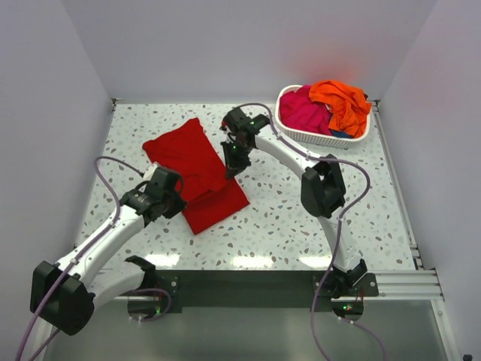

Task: Fold and stack the t-shirts
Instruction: Fold the tshirt

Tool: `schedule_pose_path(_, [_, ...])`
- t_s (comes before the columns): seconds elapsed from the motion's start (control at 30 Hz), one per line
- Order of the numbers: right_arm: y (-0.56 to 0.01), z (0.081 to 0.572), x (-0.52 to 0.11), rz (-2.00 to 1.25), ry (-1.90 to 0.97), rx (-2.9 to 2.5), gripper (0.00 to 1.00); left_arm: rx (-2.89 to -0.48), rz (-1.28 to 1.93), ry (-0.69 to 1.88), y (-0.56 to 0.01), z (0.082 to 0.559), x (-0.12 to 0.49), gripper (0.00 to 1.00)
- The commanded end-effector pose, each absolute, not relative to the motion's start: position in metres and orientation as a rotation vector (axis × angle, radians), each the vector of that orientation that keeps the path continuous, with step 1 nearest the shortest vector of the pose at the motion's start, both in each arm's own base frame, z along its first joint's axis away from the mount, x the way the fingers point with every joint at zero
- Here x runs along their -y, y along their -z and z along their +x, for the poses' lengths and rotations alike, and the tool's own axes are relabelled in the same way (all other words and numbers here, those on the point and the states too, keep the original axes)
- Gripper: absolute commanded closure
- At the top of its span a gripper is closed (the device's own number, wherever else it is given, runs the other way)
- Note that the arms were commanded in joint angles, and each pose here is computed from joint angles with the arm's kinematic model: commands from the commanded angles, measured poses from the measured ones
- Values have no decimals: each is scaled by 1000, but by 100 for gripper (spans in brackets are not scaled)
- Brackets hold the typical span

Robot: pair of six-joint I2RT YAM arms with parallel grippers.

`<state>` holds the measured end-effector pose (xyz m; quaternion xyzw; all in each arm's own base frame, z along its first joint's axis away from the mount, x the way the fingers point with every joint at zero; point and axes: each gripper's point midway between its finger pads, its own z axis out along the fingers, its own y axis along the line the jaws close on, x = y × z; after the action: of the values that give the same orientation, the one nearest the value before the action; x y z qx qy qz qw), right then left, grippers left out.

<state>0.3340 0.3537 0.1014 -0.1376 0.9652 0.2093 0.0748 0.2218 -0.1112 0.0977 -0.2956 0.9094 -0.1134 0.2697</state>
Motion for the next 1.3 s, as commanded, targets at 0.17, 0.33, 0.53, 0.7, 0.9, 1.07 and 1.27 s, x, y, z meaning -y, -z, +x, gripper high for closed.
schedule_pose_path(0.17, [-98, 376, -373, -352, -697, -2837, 100, -2438, -726, 288, -103, 263, 95, 100])
schedule_pose_path(0.33, [-88, 386, -381, -343, -730, -2823, 100, -2441, -740, 269, -99, 273, 85, 100])
schedule_pose_path(0.53, [-83, 396, -390, -324, -753, -2806, 100, -2468, -743, 252, -88, 284, 83, 100])
schedule_pose_path(0.7, [-114, 415, -408, -230, -920, -2703, 82, -2451, -814, 144, -94, 295, 59, 99])
schedule_pose_path(0.9, [-194, 452, -422, -115, -1201, -2424, 22, -2264, -894, 32, -154, 315, 16, 40])
schedule_pose_path(1.07, [-217, 450, -412, -174, -1188, -2361, 16, -2261, -833, 149, -167, 322, 32, 37])
schedule_pose_path(1.27, [-166, 409, -376, -263, -1040, -2515, 17, -2352, -778, 242, -135, 285, 54, 34])
